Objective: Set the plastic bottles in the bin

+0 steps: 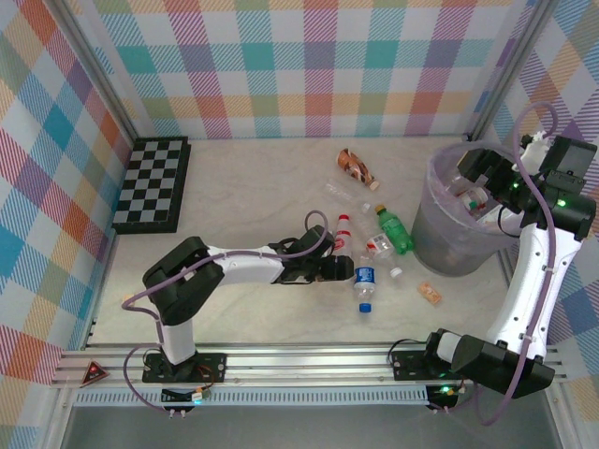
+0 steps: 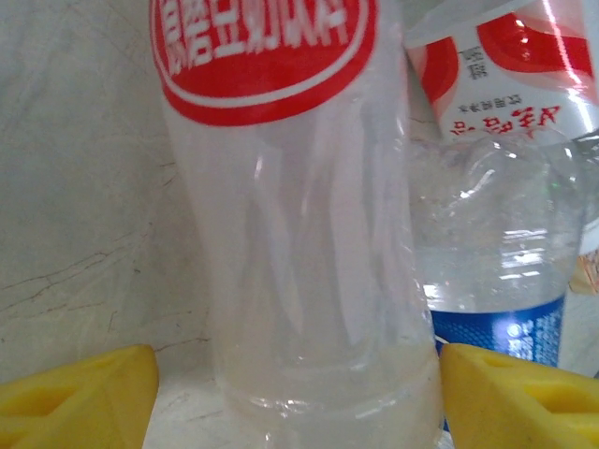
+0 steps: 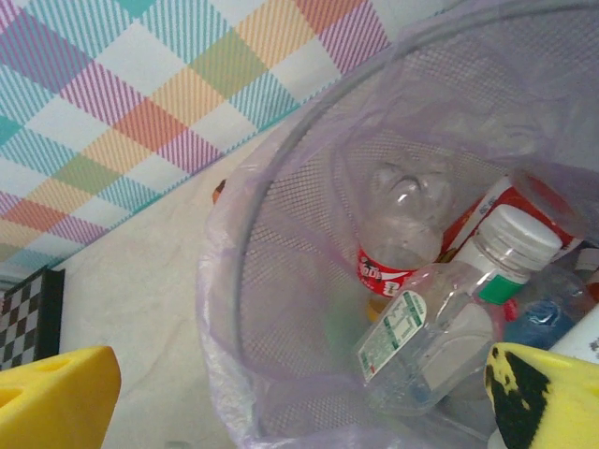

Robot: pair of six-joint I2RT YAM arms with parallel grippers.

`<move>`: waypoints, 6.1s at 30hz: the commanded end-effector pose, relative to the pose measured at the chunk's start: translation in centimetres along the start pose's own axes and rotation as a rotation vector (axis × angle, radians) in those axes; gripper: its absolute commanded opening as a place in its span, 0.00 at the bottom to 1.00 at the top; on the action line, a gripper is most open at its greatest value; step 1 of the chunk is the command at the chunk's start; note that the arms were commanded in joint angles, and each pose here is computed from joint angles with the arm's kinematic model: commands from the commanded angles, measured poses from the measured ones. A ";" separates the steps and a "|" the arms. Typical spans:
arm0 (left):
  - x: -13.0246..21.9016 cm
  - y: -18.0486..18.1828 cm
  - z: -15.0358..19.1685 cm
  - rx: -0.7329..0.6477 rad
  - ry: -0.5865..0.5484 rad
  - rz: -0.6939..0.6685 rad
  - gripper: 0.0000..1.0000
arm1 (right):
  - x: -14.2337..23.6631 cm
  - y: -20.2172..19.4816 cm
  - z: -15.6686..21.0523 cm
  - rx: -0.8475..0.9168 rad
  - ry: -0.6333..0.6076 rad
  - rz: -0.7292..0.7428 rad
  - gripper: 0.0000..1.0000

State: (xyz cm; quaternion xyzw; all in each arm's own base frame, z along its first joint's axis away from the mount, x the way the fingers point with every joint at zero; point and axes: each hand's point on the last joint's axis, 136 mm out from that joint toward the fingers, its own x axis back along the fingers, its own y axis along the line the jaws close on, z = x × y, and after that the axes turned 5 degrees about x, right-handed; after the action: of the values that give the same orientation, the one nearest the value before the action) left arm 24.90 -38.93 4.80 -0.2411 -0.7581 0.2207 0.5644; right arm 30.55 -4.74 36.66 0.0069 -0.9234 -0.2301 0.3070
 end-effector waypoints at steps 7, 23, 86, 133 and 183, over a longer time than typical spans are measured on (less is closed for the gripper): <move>-0.5 -0.3 -0.2 0.020 -0.013 -0.015 0.59 | 0.2 3.2 1.1 -0.012 0.037 -0.185 0.98; 2.6 -2.0 -1.4 -0.045 -0.067 0.008 0.44 | 3.5 8.7 0.8 -0.019 0.018 -0.463 0.96; 15.9 -8.1 -4.2 -0.266 -0.279 0.208 0.99 | -8.2 17.9 1.6 0.092 0.172 -0.516 0.28; 14.2 -6.0 -3.2 -0.216 -0.253 0.183 1.00 | -9.4 -5.7 -7.0 -0.069 -0.189 0.088 0.20; 5.0 -7.8 2.1 -0.085 -0.014 0.154 0.97 | -1.3 1.7 -1.8 0.070 -0.056 0.057 0.92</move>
State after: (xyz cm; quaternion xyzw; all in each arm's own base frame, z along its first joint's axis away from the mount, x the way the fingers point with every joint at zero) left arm 21.67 -39.83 12.38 -0.3072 -0.7708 0.2069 0.5183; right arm 34.11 -5.34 36.78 -0.0402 -0.9358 -0.2009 0.2870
